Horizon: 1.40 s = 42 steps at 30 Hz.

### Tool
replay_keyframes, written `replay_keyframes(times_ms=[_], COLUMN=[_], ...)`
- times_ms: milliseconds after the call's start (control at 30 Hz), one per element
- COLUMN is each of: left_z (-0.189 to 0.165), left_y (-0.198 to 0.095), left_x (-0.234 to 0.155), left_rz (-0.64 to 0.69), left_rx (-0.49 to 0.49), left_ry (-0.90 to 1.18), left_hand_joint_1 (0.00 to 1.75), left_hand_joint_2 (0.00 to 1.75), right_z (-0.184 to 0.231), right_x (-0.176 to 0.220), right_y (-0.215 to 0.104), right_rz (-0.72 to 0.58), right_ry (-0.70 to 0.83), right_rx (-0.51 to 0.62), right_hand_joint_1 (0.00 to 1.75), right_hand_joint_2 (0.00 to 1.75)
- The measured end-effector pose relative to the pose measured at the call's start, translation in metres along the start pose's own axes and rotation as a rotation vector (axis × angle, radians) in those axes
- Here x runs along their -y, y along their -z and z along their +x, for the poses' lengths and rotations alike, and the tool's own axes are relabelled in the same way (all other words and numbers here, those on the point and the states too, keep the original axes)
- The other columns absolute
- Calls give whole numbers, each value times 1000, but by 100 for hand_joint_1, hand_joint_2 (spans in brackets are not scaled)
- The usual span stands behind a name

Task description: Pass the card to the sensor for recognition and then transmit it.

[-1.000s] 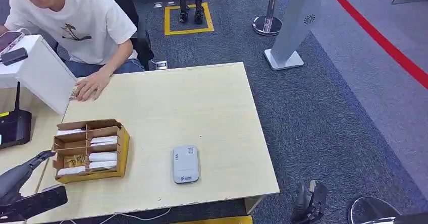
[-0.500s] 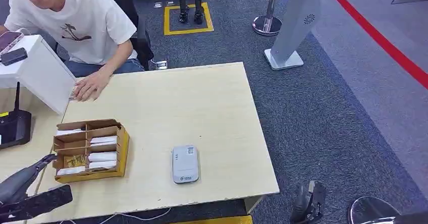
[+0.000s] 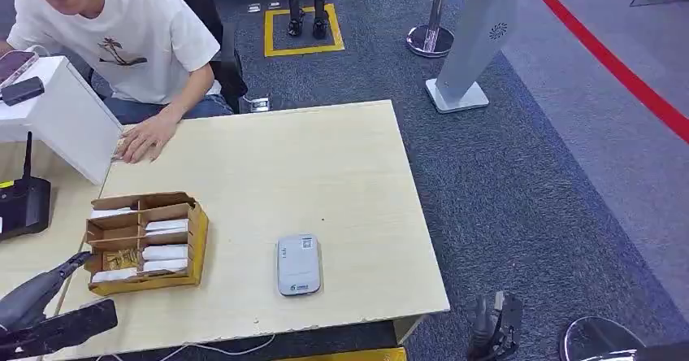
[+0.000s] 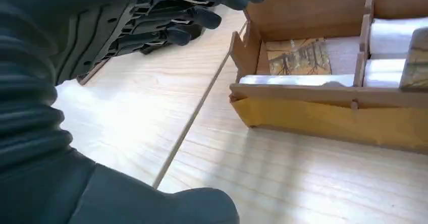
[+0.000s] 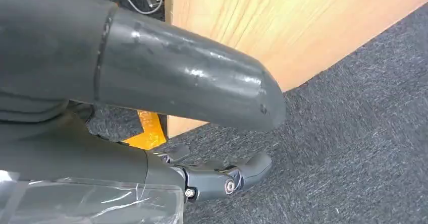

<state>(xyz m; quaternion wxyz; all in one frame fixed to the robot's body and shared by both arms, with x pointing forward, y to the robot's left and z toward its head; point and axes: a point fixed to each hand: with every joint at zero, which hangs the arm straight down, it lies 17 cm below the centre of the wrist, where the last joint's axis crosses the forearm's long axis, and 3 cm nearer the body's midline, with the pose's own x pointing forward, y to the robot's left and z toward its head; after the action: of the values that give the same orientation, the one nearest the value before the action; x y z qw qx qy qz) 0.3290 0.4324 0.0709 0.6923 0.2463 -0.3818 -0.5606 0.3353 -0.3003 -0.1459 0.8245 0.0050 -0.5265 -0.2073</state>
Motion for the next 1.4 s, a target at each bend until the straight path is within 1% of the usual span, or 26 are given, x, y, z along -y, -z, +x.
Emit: replay_keyframes(times_ms=[100,233,300,467,667,967,1067,1233,1400], left_z=[1,4,6,12,19,31,32,28,20], left_y=[7,28,42,66,79,85,84,75,56], left_x=[-18,-50,-59,-64,-64,-64,-66,-80,-89], left_rz=[-20,-22,-29,-55,-73,-84,-72,-26,14], left_rx=[0,6,7,9,14,37,40,33,20], left_ry=[42,95,115,142,153,151,118,79,54], left_hand_joint_1=[0,0,0,0,0,0,0,0,0], left_hand_joint_2=[175,175,175,175,175,175,175,175,175], right_z=[-1,-1,-1,0,0,-1,0,-1,-1], right_x=[-3,-13,-18,-24,-25,-29,-28,-26,-25], right_y=[0,1,1,2,3,2,2,2,1], right_rz=[10,30,38,48,51,60,57,50,45], right_ry=[-4,-8,-8,-7,-8,-13,-10,1,7], right_rx=[-6,-10,-10,-16,-15,-17,-16,-15,-14], right_hand_joint_1=[0,0,0,0,0,0,0,0,0], right_hand_joint_2=[0,0,0,0,0,0,0,0,0])
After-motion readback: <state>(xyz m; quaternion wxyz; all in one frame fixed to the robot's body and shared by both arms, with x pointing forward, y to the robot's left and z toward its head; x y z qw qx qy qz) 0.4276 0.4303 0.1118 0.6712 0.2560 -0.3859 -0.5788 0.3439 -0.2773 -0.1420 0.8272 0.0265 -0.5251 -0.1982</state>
